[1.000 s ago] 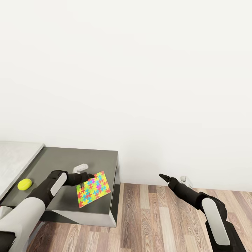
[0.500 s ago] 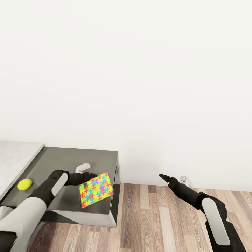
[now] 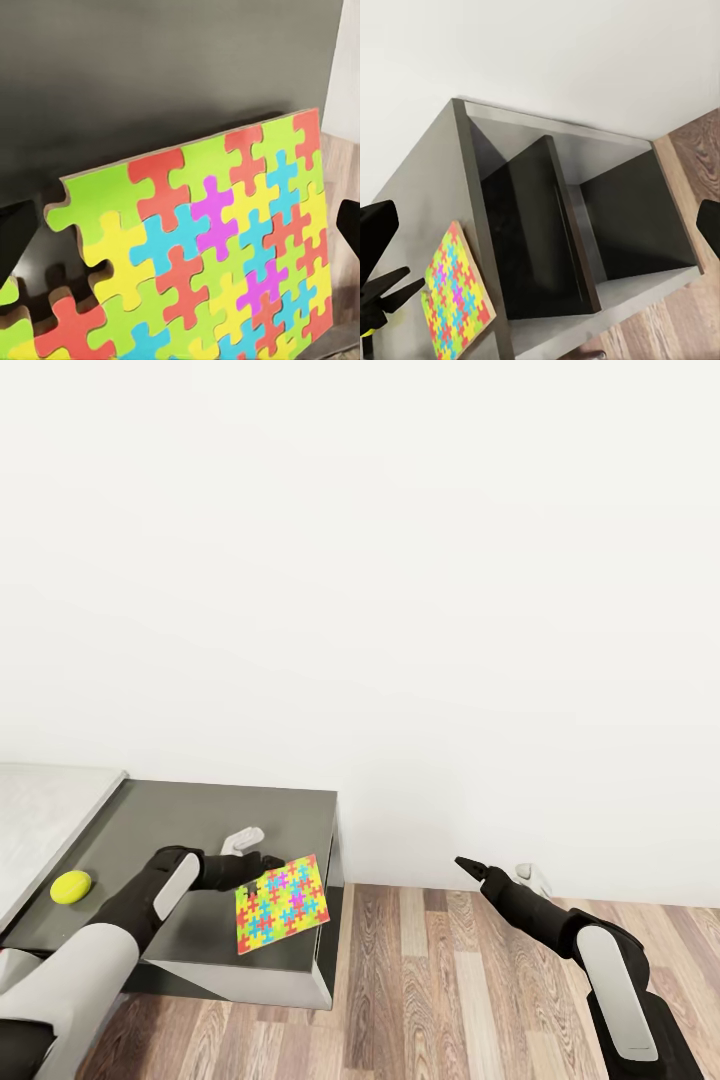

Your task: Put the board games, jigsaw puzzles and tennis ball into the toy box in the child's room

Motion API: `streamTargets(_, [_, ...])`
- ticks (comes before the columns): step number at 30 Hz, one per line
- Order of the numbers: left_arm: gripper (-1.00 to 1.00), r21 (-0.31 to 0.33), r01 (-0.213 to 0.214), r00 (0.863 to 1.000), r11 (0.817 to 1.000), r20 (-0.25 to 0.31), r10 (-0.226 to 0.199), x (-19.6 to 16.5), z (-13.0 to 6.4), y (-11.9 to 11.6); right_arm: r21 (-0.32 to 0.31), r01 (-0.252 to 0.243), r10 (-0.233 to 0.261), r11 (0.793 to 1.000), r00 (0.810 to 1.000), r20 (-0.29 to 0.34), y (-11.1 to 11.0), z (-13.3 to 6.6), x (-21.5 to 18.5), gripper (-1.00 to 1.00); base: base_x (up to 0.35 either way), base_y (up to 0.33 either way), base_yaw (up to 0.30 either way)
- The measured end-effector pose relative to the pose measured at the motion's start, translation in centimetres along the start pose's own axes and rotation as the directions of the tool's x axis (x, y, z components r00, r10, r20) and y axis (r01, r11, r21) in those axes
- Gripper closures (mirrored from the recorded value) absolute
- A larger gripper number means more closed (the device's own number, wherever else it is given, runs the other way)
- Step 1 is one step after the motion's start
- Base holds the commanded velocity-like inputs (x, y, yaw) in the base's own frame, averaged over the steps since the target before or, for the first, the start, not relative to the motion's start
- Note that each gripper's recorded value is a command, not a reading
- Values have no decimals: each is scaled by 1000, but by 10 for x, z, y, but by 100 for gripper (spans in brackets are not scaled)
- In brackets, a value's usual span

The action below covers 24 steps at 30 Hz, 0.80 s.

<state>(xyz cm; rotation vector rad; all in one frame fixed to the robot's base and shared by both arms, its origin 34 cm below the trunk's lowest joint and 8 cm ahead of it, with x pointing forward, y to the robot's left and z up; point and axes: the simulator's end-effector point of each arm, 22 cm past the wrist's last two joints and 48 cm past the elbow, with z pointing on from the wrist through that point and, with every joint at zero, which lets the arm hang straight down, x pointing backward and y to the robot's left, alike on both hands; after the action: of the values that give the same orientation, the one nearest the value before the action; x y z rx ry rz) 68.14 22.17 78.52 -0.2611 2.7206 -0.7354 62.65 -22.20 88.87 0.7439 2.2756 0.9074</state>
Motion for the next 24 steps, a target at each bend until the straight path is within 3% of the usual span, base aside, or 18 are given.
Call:
streamTargets(9, [-100,15,0,1000,1000,-5,0,3,4,-9,0,-1,1,1000,1000,-1,0,0,0,-100,0,0,0])
streamTargets(19, [-100,79,-4,1000,997,-7,4,3,4,-23,0,-1,1,1000,1000,-1,0,0,0,-100,0,0,0])
streamTargets(24, [-100,78,-29,999,997,-27,31,10,7,-27,0,-1,1,1000,1000,0,0,0,0,-100,0,0,0])
